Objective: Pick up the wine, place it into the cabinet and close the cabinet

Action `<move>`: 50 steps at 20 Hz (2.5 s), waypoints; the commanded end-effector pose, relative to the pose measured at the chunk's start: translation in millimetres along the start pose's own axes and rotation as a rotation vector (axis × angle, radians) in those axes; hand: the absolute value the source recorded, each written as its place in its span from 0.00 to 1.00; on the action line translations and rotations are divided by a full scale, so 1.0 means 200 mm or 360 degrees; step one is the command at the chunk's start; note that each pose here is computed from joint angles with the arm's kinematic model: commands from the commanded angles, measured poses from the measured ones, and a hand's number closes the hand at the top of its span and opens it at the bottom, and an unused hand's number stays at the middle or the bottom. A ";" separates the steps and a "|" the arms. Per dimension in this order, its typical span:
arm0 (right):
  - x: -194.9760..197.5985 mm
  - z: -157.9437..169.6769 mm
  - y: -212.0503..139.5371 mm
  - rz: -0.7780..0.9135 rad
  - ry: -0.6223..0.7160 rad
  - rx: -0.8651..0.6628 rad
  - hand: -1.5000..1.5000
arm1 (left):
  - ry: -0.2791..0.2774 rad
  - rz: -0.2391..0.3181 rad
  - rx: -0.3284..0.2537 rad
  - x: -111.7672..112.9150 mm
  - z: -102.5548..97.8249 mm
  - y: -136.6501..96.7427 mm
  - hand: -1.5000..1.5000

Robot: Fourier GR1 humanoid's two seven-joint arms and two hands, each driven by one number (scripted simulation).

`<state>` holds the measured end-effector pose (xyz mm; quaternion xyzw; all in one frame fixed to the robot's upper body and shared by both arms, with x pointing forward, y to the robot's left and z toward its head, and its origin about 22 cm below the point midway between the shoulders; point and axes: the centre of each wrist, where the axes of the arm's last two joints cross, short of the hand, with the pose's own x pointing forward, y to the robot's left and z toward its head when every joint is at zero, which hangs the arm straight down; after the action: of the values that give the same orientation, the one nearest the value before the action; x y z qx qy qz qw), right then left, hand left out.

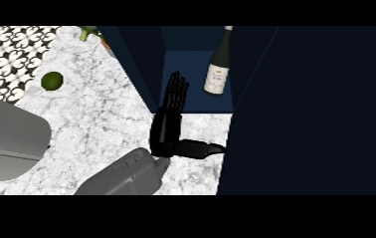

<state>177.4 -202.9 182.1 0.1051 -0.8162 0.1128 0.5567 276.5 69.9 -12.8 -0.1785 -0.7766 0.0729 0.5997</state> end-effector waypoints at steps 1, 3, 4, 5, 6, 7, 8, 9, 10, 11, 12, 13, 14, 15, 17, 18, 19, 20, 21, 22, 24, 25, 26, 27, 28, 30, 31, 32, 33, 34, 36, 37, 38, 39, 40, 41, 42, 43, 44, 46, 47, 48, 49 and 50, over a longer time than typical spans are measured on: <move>0.09 0.08 -0.02 0.0020 -0.0026 -0.0037 0.00 | -0.0007 0.0000 -0.0093 0.10 0.17 0.05 0.00; 0.04 0.04 -0.10 0.0060 -0.0017 -0.0019 0.00 | -0.0008 -0.0002 -0.0110 0.18 0.13 0.02 0.00; 0.03 0.03 -0.05 0.0010 -0.0004 0.0019 0.00 | -0.0011 -0.0008 -0.0138 0.23 0.11 0.09 0.00; -0.02 0.02 -0.03 -0.0032 0.0016 0.0072 0.00 | -0.0006 -0.0018 -0.0160 0.22 0.19 0.19 0.00; 0.04 0.11 -0.07 0.0002 0.0035 0.0203 1.00 | -0.0019 0.0010 -0.0133 0.28 0.18 0.15 0.00; 0.06 0.02 -0.10 0.0071 0.0029 0.0208 1.00 | -0.0028 0.0017 -0.0210 0.28 0.17 0.20 0.00; 0.06 0.06 -0.12 0.0083 0.0011 0.0253 1.00 | -0.0016 0.0029 -0.0217 0.27 0.21 0.20 0.00; 0.05 0.09 -0.02 0.0088 0.0010 0.0280 1.00 | 0.0001 0.0039 -0.0255 0.33 0.26 0.27 0.00; 0.11 0.08 -0.08 0.0160 -0.0037 0.0310 1.00 | -0.0002 0.0041 -0.0274 0.41 0.17 0.23 0.00; 0.10 0.13 -0.03 0.0144 -0.0009 0.0373 1.00 | 0.0000 0.0059 -0.0281 0.37 0.31 0.27 1.00; 0.10 0.09 -0.06 0.0130 0.0004 0.0419 1.00 | 0.0009 0.0046 -0.0265 0.46 0.30 0.23 1.00; 0.13 0.11 -0.04 0.0132 0.0020 0.0493 1.00 | 0.0003 0.0058 -0.0270 0.43 0.33 0.29 1.00; 0.13 0.13 0.01 0.0113 -0.0010 0.0494 1.00 | -0.0016 0.0059 -0.0278 0.47 0.29 0.38 1.00; 0.06 0.15 -0.05 0.0098 0.0035 0.0518 1.00 | -0.0003 0.0073 -0.0272 0.50 0.40 0.39 1.00; 0.09 0.13 0.04 -0.0011 0.0061 0.0590 1.00 | 0.0005 0.0052 -0.0293 0.57 0.38 0.47 1.00; 0.10 0.16 0.07 -0.0059 0.0102 0.0630 1.00 | 0.0002 0.0070 -0.0275 0.58 0.43 0.46 1.00; 0.10 0.13 0.02 -0.0057 0.0076 0.0646 1.00 | -0.0031 0.0059 -0.0244 0.61 0.44 0.42 1.00; 0.15 0.17 0.08 -0.0082 0.0061 0.0661 1.00 | -0.0025 0.0057 -0.0263 0.65 0.47 0.50 1.00; 0.15 0.14 0.11 -0.0086 0.0042 0.0690 1.00 | -0.0001 0.0043 -0.0251 0.64 0.46 0.50 1.00; 0.11 0.12 0.12 -0.0111 0.0022 0.0750 1.00 | 0.0009 0.0051 -0.0238 0.69 0.42 0.59 1.00; 0.18 0.17 0.19 -0.0114 0.0021 0.0805 1.00 | 0.0048 0.0036 -0.0200 0.67 0.50 0.61 1.00; 0.18 0.19 0.21 -0.0148 0.0047 0.0835 1.00 | 0.0000 0.0020 -0.0186 0.69 0.52 0.63 1.00; 0.17 0.17 0.26 -0.0149 0.0074 0.0845 1.00 | -0.0031 0.0020 -0.0191 0.76 0.54 0.68 0.00; 0.18 0.15 0.31 -0.0140 0.0064 0.0944 1.00 | -0.0031 -0.0010 -0.0171 0.75 0.50 0.74 0.00; 0.18 0.16 0.37 -0.0189 0.0060 0.0942 1.00 | -0.0065 0.0041 -0.0126 0.72 0.47 0.76 0.00; 0.17 0.12 0.43 -0.0210 0.0074 0.0964 1.00 | -0.0052 0.0047 -0.0123 0.81 0.59 0.81 0.00; 0.19 0.15 0.46 -0.0231 0.0053 0.0980 1.00 | -0.0083 0.0097 -0.0112 0.87 0.55 0.83 0.00; 0.19 0.14 0.50 -0.0237 0.0123 0.1022 1.00 | -0.0073 0.0071 -0.0078 0.84 0.59 0.89 0.00; 0.20 0.17 0.52 -0.0217 0.0127 0.1052 1.00 | -0.0097 0.0068 -0.0059 0.87 0.60 0.89 0.00; 0.20 0.13 0.56 -0.0170 0.0151 0.1098 1.00 | -0.0080 0.0085 -0.0041 0.84 0.66 0.89 0.00; 0.17 0.12 0.63 -0.0152 0.0182 0.1113 1.00 | -0.0123 0.0047 -0.0002 0.95 0.60 1.00 0.00; 0.15 0.09 0.69 -0.0142 0.0180 0.1139 1.00 | -0.0102 0.0040 0.0018 0.89 0.65 0.98 0.00; 0.14 0.11 0.72 -0.0154 0.0186 0.1121 1.00 | -0.0097 0.0026 0.0013 0.96 0.64 1.00 0.00; 0.14 0.09 0.75 -0.0156 0.0180 0.1106 1.00 | -0.0062 0.0046 0.0032 0.93 0.68 1.03 0.00; 0.12 0.08 0.79 -0.0128 0.0186 0.1106 1.00 | -0.0095 0.0025 0.0021 0.98 0.66 1.09 0.00; 0.13 0.08 0.81 -0.0132 0.0133 0.1066 1.00 | -0.0099 0.0024 0.0015 0.98 0.66 1.09 0.00; 0.11 0.07 0.83 -0.0141 0.0125 0.1036 1.00 | -0.0074 0.0006 0.0034 0.98 0.70 1.11 0.00; 0.10 0.05 0.84 -0.0141 0.0110 0.1020 1.00 | -0.0122 0.0002 0.0016 1.00 0.66 1.14 0.00; 0.14 0.05 0.83 -0.0128 0.0086 0.1001 1.00 | -0.0102 -0.0032 0.0040 1.03 0.68 1.16 0.00; 0.13 -0.01 0.84 -0.0132 0.0059 0.0896 1.00 | -0.0098 -0.0009 0.0012 1.04 0.70 1.19 0.00; 0.13 -0.02 0.84 -0.0134 -0.0020 0.0829 1.00 | -0.0097 -0.0008 -0.0001 1.04 0.69 1.20 0.00; 0.16 -0.03 0.82 -0.0192 -0.0034 0.0771 1.00 | -0.0116 -0.0019 0.0017 1.00 0.72 1.22 0.00; 0.12 -0.03 0.83 -0.0210 -0.0020 0.0698 1.00 | -0.0117 -0.0022 -0.0004 1.06 0.73 1.25 0.00; 0.15 -0.05 0.84 -0.0183 -0.0015 0.0740 1.00 | -0.0113 -0.0006 -0.0013 1.10 0.71 1.31 0.00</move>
<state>120.3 -87.2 200.0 0.2607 -0.7508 0.2879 0.5343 143.9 383.1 56.8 -0.1714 -0.7963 0.0786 0.5748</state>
